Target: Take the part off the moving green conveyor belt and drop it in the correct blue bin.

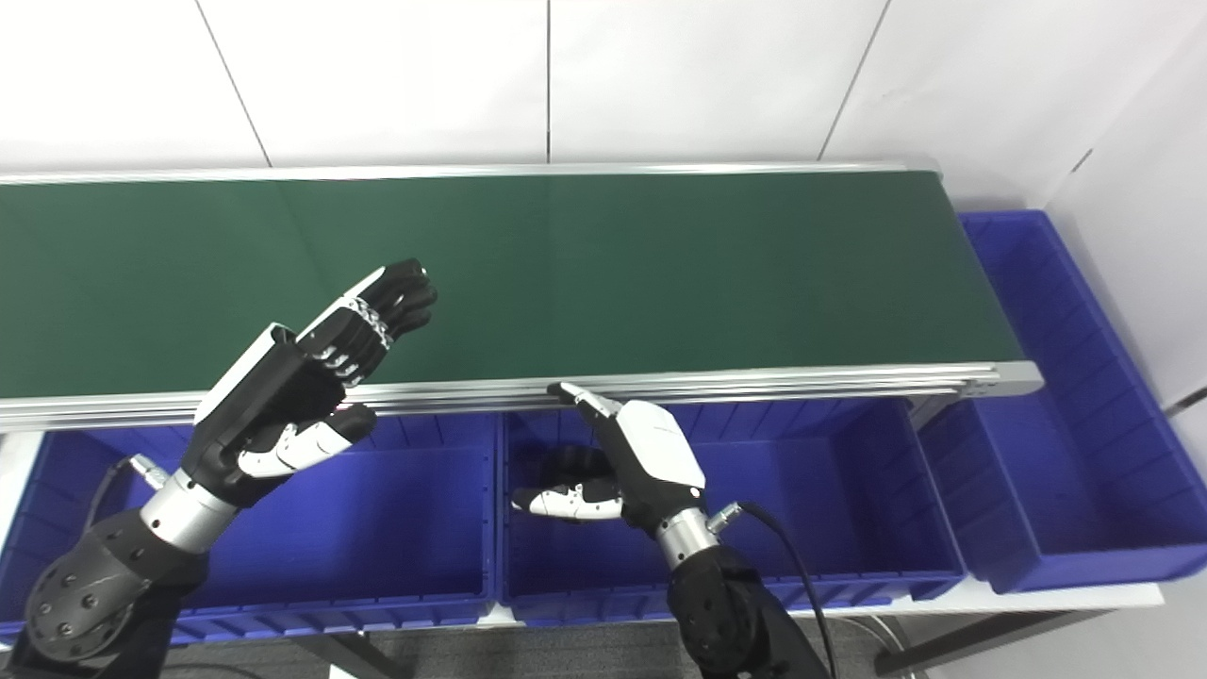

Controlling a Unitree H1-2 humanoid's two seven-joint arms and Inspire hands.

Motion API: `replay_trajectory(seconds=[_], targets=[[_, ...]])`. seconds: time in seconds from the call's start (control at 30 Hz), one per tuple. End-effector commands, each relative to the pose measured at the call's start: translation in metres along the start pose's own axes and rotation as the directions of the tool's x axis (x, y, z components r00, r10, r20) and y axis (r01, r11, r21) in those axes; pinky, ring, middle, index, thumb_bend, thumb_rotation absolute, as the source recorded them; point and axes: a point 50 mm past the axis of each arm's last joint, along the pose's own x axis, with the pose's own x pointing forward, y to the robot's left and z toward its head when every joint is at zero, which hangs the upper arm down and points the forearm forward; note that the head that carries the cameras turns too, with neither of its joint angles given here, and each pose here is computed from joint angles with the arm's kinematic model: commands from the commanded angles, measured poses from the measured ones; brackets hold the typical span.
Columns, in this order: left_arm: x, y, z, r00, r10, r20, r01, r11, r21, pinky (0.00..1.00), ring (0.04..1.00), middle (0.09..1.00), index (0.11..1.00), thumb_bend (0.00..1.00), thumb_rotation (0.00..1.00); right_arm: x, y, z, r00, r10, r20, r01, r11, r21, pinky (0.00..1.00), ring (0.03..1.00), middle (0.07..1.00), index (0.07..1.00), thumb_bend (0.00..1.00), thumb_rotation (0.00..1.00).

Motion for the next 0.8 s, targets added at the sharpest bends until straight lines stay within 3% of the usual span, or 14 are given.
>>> replay_trajectory(seconds=[0.0,0.03,0.1,0.33,0.57,0.77], targets=[[-0.003,0.002,0.003,1.000,0.020,0.012,-0.021,0.995,0.098,0.94,0.963,0.957,0.938,0.28,0.53,-0.009,-0.017,0.024,0.985,-0.085,0.151,0.069,0.991,0.111,0.76,0.852,0.894,0.878,0.53,0.87],[-0.005,0.001,0.001,1.000,0.028,0.003,-0.028,0.993,0.117,0.93,0.958,0.951,0.930,0.28,0.50,-0.015,-0.021,0.029,0.978,-0.108,0.177,0.080,0.984,0.159,0.75,0.847,0.897,0.879,0.51,0.92],[-0.010,0.000,-0.004,0.999,0.038,-0.019,-0.036,0.993,0.115,0.93,0.960,0.949,0.924,0.29,0.44,-0.024,-0.026,0.039,0.965,-0.143,0.219,0.093,0.970,0.224,0.74,0.838,0.892,0.877,0.48,0.93],[-0.019,-0.006,-0.027,0.996,0.016,-0.085,-0.006,0.994,0.107,0.93,0.968,0.972,0.944,0.32,0.49,-0.038,-0.035,0.064,0.938,-0.179,0.297,0.090,0.953,0.291,0.80,0.861,0.891,0.879,0.43,1.00],[-0.027,-0.015,-0.044,0.991,0.013,-0.130,-0.002,0.996,0.084,0.92,0.954,0.962,0.935,0.37,0.56,-0.038,-0.033,0.064,0.941,-0.139,0.309,0.046,0.956,0.289,0.84,0.902,0.928,0.909,0.45,0.99],[-0.035,-0.017,-0.041,0.990,0.017,-0.139,-0.007,0.997,0.071,0.93,0.959,0.963,0.939,0.38,0.55,-0.037,-0.024,0.058,0.949,-0.108,0.295,0.015,0.954,0.299,0.83,0.907,0.944,0.920,0.44,0.94]])
